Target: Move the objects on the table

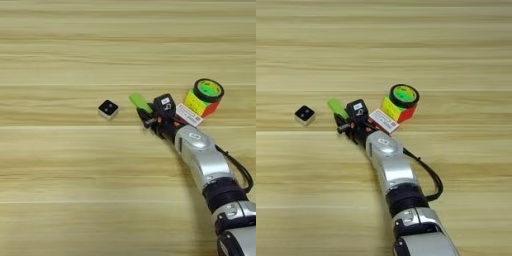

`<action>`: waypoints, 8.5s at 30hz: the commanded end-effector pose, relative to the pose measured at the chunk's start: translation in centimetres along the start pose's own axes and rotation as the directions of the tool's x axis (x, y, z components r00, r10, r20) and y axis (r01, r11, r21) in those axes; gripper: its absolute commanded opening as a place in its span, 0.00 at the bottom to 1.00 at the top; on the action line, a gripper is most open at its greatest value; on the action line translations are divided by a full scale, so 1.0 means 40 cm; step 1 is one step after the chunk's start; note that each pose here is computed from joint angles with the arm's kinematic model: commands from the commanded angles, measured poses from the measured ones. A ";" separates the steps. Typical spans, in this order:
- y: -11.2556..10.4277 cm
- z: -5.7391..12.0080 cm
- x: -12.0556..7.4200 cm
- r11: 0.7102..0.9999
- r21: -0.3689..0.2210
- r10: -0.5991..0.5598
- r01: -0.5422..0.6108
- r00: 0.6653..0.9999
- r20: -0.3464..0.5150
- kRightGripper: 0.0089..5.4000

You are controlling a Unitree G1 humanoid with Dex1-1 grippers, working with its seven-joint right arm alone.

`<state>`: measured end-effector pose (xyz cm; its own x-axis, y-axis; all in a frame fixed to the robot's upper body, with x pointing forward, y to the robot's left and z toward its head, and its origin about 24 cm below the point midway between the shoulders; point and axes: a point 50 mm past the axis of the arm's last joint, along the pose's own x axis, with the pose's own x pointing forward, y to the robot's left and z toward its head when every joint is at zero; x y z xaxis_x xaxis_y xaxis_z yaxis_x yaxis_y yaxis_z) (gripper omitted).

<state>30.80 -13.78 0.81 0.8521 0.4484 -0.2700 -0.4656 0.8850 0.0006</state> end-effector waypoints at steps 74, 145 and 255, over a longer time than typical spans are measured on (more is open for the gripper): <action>0.236 0.144 -0.112 0.951 -0.242 0.253 -0.194 0.937 0.241 0.72; 0.000 0.027 -0.157 0.980 0.073 -0.194 0.186 0.974 0.117 0.99; -0.028 0.229 -0.152 0.916 -0.010 -0.345 0.401 0.800 0.490 0.99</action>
<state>27.20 -15.32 8.38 0.9756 0.1705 0.1386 -0.1537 0.9803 -0.1241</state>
